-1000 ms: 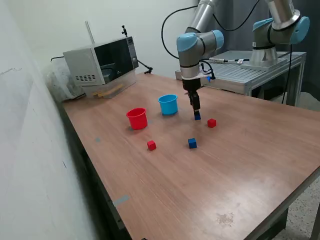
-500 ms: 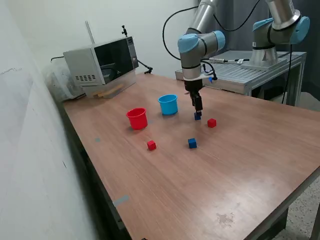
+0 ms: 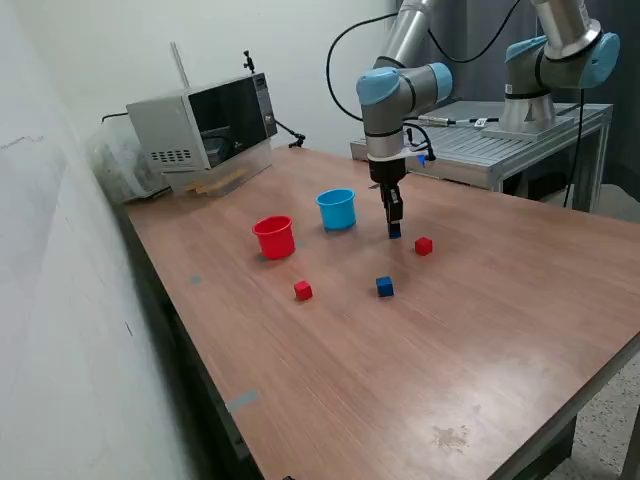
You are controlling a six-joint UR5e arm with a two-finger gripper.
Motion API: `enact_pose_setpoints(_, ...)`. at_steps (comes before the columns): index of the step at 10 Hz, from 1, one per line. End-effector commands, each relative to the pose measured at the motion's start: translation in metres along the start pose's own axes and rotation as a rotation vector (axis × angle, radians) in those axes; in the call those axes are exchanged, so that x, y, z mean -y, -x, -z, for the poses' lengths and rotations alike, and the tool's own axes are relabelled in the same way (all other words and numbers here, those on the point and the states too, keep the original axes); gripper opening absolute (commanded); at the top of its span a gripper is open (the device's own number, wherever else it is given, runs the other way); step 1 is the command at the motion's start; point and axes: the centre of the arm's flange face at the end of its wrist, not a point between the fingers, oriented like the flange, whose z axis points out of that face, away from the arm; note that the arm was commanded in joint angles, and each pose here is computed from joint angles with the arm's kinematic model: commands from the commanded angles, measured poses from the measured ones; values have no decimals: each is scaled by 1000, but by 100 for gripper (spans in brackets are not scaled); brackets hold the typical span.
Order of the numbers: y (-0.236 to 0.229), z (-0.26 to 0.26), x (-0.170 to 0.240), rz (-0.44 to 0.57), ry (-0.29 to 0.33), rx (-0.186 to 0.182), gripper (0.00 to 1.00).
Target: Place red objects in the red bin, and blue objects in the blue bin.
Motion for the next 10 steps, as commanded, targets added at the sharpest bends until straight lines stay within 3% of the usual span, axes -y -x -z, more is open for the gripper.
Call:
enact_pose_setpoints(1, 1, -1, -1, 8, 0, -1, 0)
enact_pose_setpoints(3, 2, 6, -1, 88, 5, -3, 0)
enact_pose_setpoints(7, 27, 134, 19, 253, 119, -39, 0)
enact_pose_setpoints(8, 43, 138, 6, 248, 126, -34, 0)
enact_pose_setpoints(10, 110, 130, -38, 136, 113, -22, 0)
